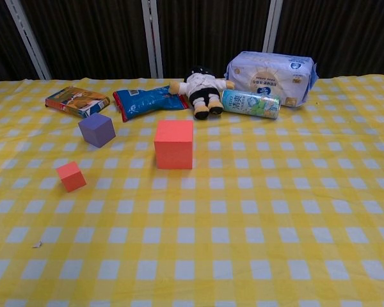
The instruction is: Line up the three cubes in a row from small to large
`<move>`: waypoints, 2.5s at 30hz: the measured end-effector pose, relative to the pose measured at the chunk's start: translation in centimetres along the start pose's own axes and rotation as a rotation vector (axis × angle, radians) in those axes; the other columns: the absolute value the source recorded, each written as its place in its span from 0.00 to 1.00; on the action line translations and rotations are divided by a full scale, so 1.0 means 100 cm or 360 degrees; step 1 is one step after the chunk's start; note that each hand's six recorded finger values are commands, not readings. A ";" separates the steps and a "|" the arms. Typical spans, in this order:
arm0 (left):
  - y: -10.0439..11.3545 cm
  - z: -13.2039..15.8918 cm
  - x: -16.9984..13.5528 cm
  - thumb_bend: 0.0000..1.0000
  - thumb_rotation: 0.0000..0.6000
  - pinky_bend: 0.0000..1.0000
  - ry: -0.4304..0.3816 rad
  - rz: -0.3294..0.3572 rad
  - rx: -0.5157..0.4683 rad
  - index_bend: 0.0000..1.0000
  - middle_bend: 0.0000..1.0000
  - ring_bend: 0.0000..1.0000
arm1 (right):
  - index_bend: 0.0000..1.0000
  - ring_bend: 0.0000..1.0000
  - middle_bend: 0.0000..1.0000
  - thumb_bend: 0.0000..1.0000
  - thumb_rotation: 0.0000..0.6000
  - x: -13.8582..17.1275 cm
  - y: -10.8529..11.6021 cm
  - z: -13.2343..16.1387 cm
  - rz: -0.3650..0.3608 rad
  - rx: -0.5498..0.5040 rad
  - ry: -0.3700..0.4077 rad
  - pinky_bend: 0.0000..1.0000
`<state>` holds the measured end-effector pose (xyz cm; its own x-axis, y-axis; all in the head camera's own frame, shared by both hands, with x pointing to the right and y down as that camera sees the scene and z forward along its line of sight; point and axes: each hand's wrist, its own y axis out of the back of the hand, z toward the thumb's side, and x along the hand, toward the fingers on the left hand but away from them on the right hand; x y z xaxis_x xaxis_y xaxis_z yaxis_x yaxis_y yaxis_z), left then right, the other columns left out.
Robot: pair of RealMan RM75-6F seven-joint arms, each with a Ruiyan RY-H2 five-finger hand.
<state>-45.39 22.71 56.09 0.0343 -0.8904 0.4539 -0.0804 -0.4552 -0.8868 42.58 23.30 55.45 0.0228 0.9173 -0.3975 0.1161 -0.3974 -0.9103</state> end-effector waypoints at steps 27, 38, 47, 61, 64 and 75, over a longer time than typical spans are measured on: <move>0.002 0.100 0.212 0.15 1.00 0.00 -0.0322 -0.0185 0.0429 0.13 0.00 0.00 | 0.00 0.00 0.00 0.34 1.00 -0.006 -0.004 -0.004 0.0103 -0.0179 -0.0052 0.00; -0.033 0.148 0.272 0.17 1.00 0.00 -0.0380 -0.0303 0.0560 0.18 0.00 0.00 | 0.00 0.00 0.00 0.34 1.00 -0.009 -0.003 -0.004 0.0119 -0.0229 -0.0060 0.00; -0.062 0.171 0.286 0.22 1.00 0.00 -0.0409 -0.0402 0.0621 0.23 0.00 0.00 | 0.00 0.00 0.00 0.34 1.00 -0.009 -0.003 -0.005 0.0120 -0.0245 -0.0062 0.00; -0.086 0.173 0.289 0.30 1.00 0.00 -0.0391 -0.0483 0.0675 0.34 0.00 0.00 | 0.00 0.00 0.00 0.34 1.00 -0.010 -0.002 -0.005 0.0120 -0.0249 -0.0063 0.00; -0.087 0.172 0.289 0.35 1.00 0.00 -0.0383 -0.0481 0.0672 0.40 0.00 0.00 | 0.00 0.00 0.00 0.34 1.00 -0.010 -0.002 -0.005 0.0120 -0.0247 -0.0062 0.00; -0.081 0.194 0.276 0.36 1.00 0.00 -0.0396 -0.0442 0.0467 0.43 0.00 0.00 | 0.00 0.00 0.00 0.34 1.00 -0.009 -0.002 -0.005 0.0118 -0.0241 -0.0058 0.00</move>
<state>-24.45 1.69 74.14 0.2554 -0.6926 0.6746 0.2491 -0.6270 -0.7381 42.99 22.55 56.08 0.0012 0.8829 -0.4695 0.2635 -0.4531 -0.8516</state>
